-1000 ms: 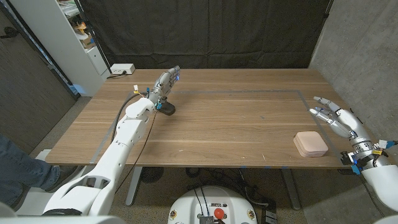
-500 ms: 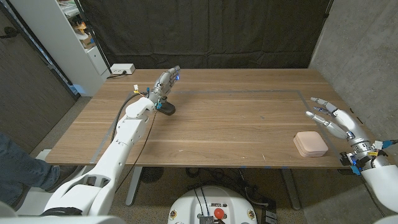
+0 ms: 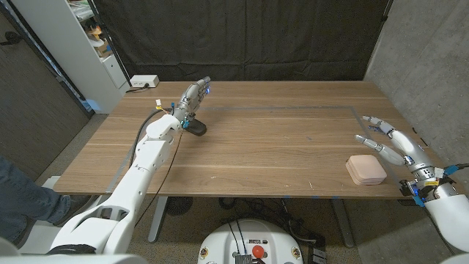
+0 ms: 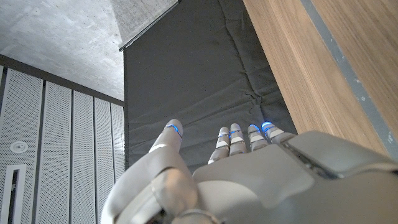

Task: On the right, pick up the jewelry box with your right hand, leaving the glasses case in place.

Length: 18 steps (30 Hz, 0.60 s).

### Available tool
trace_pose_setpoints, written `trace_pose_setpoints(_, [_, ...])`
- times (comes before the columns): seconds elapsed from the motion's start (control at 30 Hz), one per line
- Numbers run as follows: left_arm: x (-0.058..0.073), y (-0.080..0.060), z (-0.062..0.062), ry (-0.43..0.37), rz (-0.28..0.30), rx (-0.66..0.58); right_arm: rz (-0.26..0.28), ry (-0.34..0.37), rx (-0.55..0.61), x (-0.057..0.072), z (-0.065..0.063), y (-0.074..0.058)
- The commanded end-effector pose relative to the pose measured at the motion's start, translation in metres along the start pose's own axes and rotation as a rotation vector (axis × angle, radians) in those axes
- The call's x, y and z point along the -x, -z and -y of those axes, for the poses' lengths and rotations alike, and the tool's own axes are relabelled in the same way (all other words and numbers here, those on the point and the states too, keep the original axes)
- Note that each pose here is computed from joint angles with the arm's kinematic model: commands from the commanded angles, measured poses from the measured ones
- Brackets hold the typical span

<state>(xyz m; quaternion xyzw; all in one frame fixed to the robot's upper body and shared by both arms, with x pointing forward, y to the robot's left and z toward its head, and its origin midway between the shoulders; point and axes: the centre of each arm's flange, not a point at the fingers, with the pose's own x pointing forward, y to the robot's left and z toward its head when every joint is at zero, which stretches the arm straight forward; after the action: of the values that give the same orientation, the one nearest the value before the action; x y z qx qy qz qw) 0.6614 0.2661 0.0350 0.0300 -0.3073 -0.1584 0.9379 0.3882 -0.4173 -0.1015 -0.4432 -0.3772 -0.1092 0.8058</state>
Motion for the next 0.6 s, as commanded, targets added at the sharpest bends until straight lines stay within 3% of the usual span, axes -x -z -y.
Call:
trace_pose_setpoints(0.03, [0.0018, -0.0013, -0.0038, 0.000, 0.003, 0.001, 0.015, -0.039, 0.091, -0.0001, -0.0025, -0.0056])
trace_pose_setpoints(0.6, [0.0005, 0.0011, -0.0031, 0.001, 0.004, 0.008, 0.012, -0.079, 0.192, 0.0020, 0.0020, -0.0071])
